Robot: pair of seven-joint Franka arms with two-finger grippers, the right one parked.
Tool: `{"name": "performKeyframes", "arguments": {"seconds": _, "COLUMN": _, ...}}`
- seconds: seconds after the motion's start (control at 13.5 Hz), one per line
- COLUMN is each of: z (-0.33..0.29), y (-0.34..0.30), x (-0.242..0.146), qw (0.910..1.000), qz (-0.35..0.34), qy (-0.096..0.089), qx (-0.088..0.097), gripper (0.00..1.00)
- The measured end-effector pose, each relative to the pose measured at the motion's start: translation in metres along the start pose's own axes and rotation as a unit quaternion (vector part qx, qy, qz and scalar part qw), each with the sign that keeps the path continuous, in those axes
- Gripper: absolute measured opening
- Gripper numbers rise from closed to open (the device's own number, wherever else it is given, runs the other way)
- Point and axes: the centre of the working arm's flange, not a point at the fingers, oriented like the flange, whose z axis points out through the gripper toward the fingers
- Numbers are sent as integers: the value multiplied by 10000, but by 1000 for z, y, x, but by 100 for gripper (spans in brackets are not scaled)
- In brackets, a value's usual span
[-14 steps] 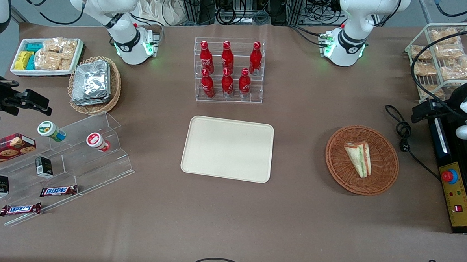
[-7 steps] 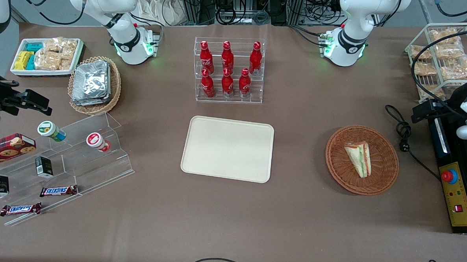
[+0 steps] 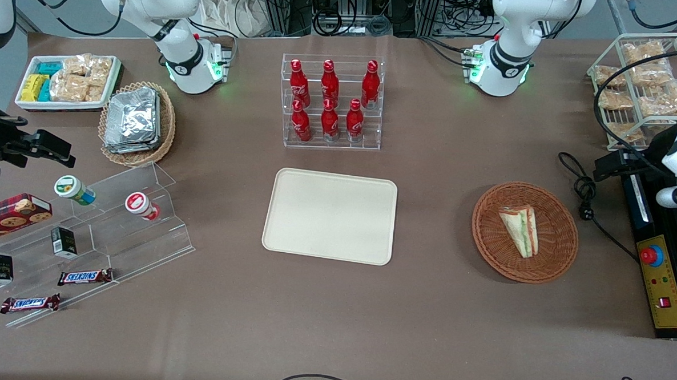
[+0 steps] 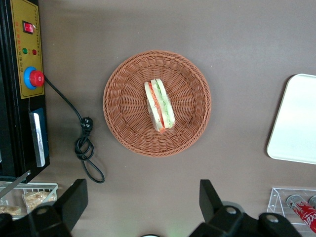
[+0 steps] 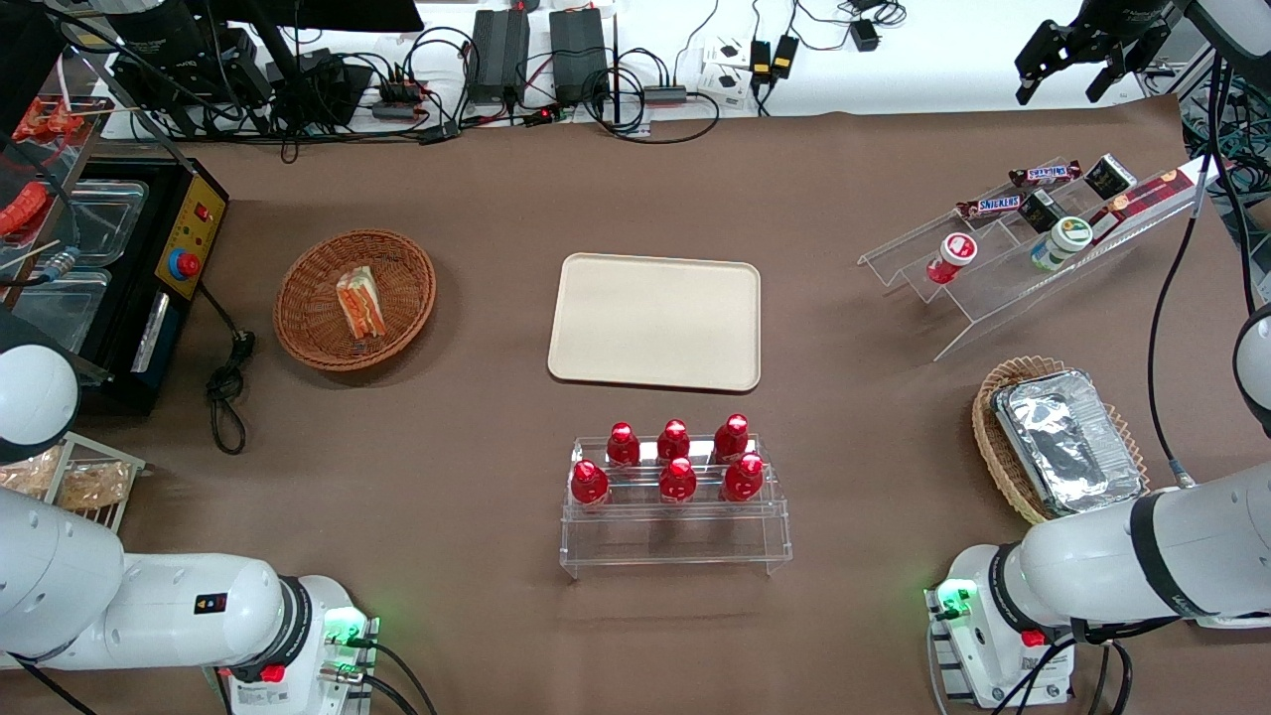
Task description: Place sandwich from basket to tray
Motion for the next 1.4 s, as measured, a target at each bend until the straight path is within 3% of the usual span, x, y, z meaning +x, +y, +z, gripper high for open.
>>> {"name": "performKeyframes", "arguments": {"seconds": 0.59, "z": 76, "y": 18, "x": 40, "qw": 9978, "qz": -380, "qy": -534, "qx": 46, "gripper": 100}}
{"name": "performKeyframes", "arguments": {"seconds": 1.26, "z": 198, "y": 59, "x": 55, "qw": 9929, "qz": -992, "qy": -634, "qx": 159, "gripper": 100}}
{"name": "performKeyframes", "arguments": {"seconds": 1.4, "z": 216, "y": 59, "x": 57, "qw": 9917, "qz": -1025, "qy": -751, "qx": 189, "gripper": 100}}
